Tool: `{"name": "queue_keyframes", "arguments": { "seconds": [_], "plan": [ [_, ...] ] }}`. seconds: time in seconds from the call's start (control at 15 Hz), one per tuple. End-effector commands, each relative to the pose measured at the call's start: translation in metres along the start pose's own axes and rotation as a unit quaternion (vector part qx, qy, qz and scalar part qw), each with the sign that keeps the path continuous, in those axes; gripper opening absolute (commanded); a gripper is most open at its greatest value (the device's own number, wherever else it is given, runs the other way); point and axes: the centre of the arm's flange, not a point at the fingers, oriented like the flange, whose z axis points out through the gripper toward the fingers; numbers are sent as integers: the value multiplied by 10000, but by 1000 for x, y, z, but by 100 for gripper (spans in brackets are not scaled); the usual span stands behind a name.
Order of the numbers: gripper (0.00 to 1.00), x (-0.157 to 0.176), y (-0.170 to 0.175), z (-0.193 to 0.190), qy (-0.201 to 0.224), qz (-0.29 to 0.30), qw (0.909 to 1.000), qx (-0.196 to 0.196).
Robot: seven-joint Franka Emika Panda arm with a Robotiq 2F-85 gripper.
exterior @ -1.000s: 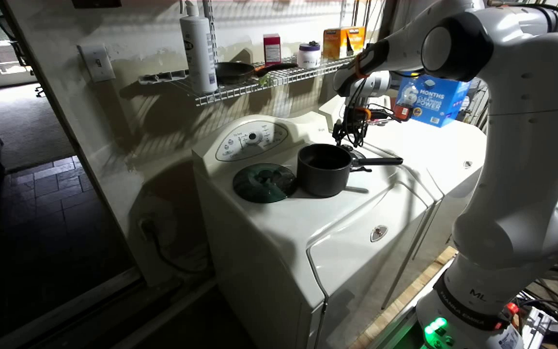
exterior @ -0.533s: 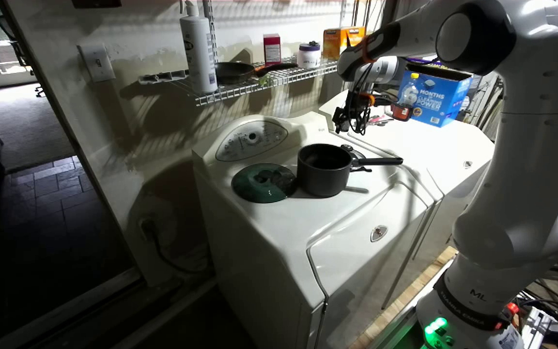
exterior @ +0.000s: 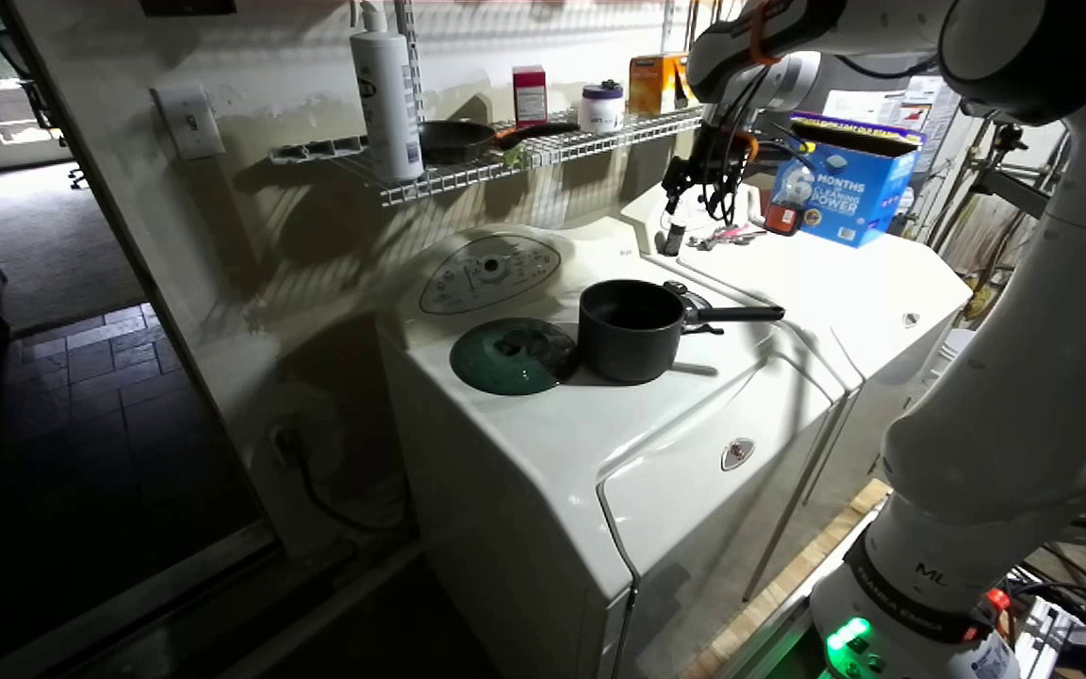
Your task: Pick up the clear oven pot lid and put it on the black oven mat
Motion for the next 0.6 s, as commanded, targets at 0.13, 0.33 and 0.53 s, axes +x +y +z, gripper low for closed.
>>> {"name": "queue_keyframes", "arguments": {
  "seconds": [0.13,0.33,0.53],
  "plan": [
    [100,-35,-2,-34,29,229,9997,-90],
    [100,-22,5,-31,99,159,9998,-25],
    [100,-24,4,-31,91,169,9998,-25]
  ]
}}
